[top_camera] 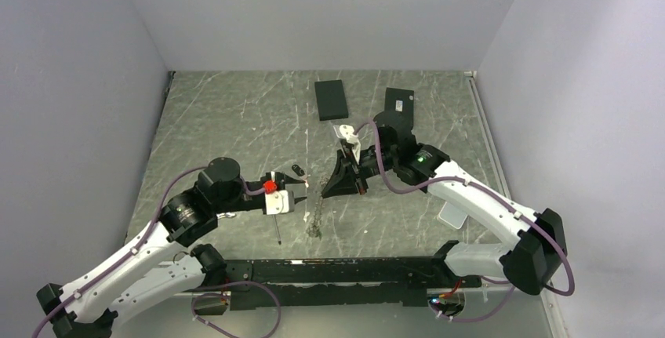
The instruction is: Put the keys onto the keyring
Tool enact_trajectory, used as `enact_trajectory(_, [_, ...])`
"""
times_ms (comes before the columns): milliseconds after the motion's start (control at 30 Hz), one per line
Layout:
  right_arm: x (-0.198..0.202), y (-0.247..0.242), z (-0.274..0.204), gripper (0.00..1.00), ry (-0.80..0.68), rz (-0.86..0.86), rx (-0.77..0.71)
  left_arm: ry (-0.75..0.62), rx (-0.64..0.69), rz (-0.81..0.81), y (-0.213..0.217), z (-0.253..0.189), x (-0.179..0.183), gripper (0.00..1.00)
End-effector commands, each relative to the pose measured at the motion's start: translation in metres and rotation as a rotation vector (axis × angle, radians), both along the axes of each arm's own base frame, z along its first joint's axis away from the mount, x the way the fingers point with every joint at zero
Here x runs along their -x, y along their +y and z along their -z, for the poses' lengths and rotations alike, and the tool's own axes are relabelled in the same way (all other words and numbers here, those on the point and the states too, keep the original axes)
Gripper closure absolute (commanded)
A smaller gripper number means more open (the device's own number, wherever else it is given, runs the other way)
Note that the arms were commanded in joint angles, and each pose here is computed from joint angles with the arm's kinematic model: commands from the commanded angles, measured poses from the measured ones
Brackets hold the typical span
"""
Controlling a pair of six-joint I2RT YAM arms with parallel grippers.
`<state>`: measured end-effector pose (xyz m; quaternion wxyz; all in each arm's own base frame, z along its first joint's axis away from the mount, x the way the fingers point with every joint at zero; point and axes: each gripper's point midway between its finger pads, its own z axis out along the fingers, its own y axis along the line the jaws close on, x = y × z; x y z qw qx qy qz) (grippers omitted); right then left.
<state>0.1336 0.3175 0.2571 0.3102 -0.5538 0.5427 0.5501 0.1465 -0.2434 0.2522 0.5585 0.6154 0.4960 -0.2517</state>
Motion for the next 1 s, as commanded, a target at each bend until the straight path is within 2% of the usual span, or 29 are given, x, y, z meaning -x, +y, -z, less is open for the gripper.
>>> enact_trajectory(0, [0.021, -0.001, -0.033, 1.00, -0.093, -0.112, -0.100, -0.046, 0.106, 0.072, -0.010, -0.034, 0.010, 0.58])
enact_trajectory(133, [0.026, 0.000, -0.035, 1.00, -0.088, -0.136, -0.106, -0.026, 0.136, 0.111, -0.016, -0.037, 0.015, 0.60])
enact_trajectory(300, [0.033, 0.000, -0.041, 1.00, -0.097, -0.164, -0.126, 0.066, 0.116, 0.197, -0.024, -0.028, 0.029, 0.61])
enact_trajectory(467, [0.039, -0.002, -0.047, 1.00, -0.108, -0.181, -0.147, 0.121, 0.094, 0.218, -0.028, -0.017, 0.032, 0.63])
enact_trajectory(967, [0.041, -0.001, -0.048, 1.00, -0.109, -0.197, -0.155, 0.125, 0.141, 0.260, -0.034, -0.026, 0.036, 0.69])
